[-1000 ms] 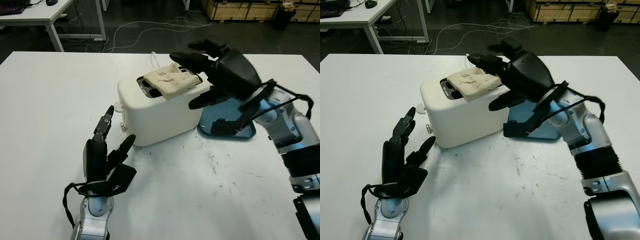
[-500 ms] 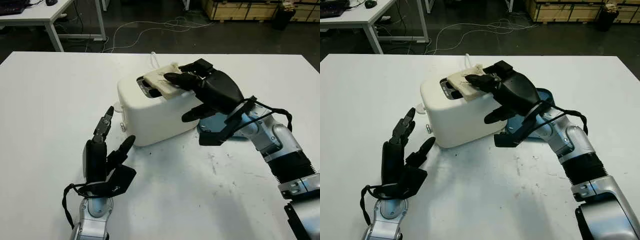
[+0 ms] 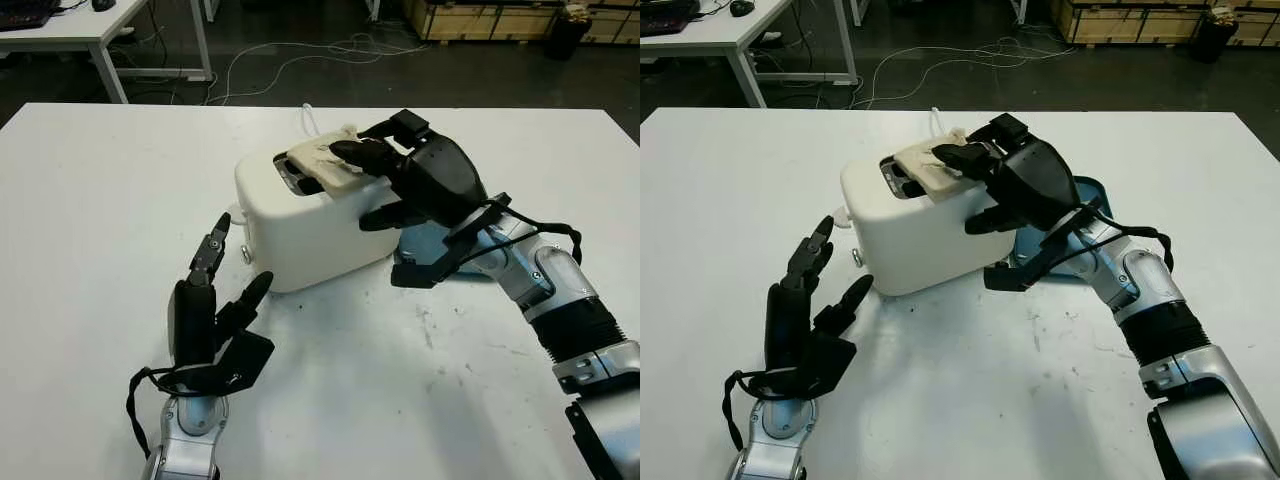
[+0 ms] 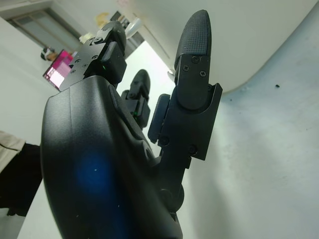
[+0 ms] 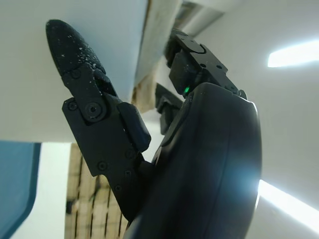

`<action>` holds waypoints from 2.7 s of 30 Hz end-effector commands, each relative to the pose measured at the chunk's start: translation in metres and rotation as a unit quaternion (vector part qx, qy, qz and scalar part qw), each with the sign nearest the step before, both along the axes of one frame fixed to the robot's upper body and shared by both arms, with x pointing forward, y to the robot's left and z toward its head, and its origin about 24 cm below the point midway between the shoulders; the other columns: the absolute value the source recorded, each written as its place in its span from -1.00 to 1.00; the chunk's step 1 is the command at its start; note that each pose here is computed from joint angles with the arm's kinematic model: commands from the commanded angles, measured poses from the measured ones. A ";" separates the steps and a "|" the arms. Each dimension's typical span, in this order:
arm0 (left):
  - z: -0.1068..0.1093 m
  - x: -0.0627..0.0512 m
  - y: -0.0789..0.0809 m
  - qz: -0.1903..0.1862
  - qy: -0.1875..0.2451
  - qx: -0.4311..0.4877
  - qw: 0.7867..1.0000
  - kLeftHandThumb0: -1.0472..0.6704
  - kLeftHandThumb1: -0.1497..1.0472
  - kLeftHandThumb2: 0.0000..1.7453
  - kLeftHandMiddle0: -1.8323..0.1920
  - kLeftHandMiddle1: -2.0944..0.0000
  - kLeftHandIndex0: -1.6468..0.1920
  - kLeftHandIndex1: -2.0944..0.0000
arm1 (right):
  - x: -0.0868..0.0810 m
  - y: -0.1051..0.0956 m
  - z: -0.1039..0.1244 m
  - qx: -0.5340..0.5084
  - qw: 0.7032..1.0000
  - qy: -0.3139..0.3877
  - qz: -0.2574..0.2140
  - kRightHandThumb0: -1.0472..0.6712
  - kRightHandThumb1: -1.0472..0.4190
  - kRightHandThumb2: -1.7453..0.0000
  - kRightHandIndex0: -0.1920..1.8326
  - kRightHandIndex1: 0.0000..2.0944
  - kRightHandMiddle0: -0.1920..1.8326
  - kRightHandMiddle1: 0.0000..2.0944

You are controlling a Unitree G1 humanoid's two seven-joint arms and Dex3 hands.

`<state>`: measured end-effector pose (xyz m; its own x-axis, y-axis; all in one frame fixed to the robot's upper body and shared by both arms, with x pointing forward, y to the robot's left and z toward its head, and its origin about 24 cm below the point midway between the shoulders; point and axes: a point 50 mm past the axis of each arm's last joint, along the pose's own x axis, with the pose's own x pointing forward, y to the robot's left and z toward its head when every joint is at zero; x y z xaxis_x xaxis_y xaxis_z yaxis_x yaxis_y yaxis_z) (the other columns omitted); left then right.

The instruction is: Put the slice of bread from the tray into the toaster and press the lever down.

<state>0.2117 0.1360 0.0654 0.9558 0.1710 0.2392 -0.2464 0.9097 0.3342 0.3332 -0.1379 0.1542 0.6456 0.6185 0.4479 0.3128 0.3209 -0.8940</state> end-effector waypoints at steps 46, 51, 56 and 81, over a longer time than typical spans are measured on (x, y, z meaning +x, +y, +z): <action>0.002 0.003 0.001 -0.005 -0.006 -0.002 1.000 -0.54 0.79 -0.73 0.42 0.87 0.41 1.00 | -0.013 -0.004 0.050 -0.072 0.949 -0.297 0.070 -0.39 -0.83 0.49 0.34 0.67 0.04 0.65; 0.003 0.003 0.002 -0.005 -0.004 -0.003 1.000 -0.55 0.79 -0.74 0.43 0.86 0.42 1.00 | -0.011 -0.006 0.054 -0.042 0.960 -0.269 0.074 -0.38 -0.83 0.55 0.33 0.67 0.07 0.67; 0.002 0.002 0.002 -0.005 -0.008 -0.001 1.000 -0.55 0.79 -0.74 0.43 0.85 0.41 1.00 | -0.003 -0.009 0.082 0.053 0.990 -0.105 0.078 -0.26 -0.83 0.67 0.36 0.67 0.09 0.67; 0.000 -0.004 -0.002 0.000 0.001 -0.009 1.000 -0.56 0.79 -0.74 0.44 0.81 0.41 0.99 | 0.060 0.016 0.198 0.054 0.961 0.261 0.071 -0.37 -0.83 0.71 0.33 0.67 0.18 0.67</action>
<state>0.2099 0.1350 0.0642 0.9599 0.1684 0.2241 -0.2358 0.9173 0.3208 0.3940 -0.1280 0.3459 0.7201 0.6743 0.1636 -0.2187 0.4443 -0.8688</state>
